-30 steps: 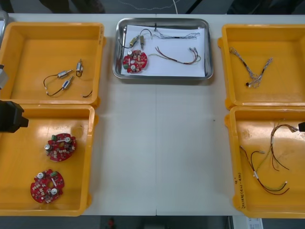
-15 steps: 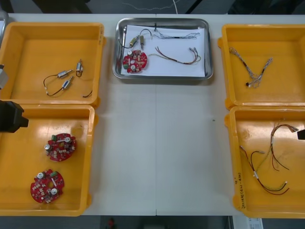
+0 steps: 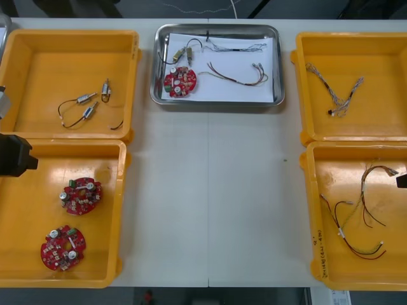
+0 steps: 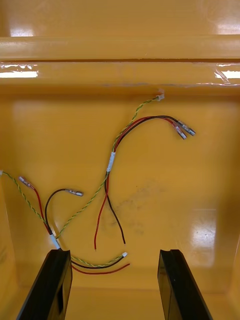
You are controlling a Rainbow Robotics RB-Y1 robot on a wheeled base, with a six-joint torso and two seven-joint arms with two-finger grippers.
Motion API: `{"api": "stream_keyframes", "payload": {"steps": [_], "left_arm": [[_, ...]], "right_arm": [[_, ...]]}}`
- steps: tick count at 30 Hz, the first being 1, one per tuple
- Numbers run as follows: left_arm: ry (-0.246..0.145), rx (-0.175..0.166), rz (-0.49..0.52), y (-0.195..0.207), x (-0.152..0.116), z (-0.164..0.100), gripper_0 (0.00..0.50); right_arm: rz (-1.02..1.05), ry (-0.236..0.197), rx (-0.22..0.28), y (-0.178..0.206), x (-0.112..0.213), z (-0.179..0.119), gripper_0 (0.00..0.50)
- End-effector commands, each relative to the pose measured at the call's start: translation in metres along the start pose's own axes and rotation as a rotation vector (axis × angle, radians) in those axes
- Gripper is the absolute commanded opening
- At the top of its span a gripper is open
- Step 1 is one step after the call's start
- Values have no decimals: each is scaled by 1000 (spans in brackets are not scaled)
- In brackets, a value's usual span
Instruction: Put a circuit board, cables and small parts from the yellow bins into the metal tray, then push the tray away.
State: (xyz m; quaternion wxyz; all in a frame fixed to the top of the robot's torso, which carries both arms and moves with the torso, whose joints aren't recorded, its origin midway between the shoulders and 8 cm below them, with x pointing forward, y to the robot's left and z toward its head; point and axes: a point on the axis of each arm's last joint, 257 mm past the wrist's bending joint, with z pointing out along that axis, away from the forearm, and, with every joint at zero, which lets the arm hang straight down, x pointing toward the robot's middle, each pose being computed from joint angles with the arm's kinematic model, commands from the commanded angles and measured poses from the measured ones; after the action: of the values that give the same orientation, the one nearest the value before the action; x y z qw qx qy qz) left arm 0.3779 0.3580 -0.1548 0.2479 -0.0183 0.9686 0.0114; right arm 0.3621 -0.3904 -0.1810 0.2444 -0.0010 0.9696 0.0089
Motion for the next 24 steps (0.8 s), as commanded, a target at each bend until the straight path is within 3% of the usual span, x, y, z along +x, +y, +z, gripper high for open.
{"api": "stream_keyframes", "payload": {"steps": [1, 24], "left_arm": [[-9, -59, 60, 23, -2, -10, 500], [-9, -59, 60, 23, -2, -10, 500]], "right_arm": [[19, -16, 45, -13, -1, -13, 500], [19, -16, 45, -13, -1, -13, 500]]}}
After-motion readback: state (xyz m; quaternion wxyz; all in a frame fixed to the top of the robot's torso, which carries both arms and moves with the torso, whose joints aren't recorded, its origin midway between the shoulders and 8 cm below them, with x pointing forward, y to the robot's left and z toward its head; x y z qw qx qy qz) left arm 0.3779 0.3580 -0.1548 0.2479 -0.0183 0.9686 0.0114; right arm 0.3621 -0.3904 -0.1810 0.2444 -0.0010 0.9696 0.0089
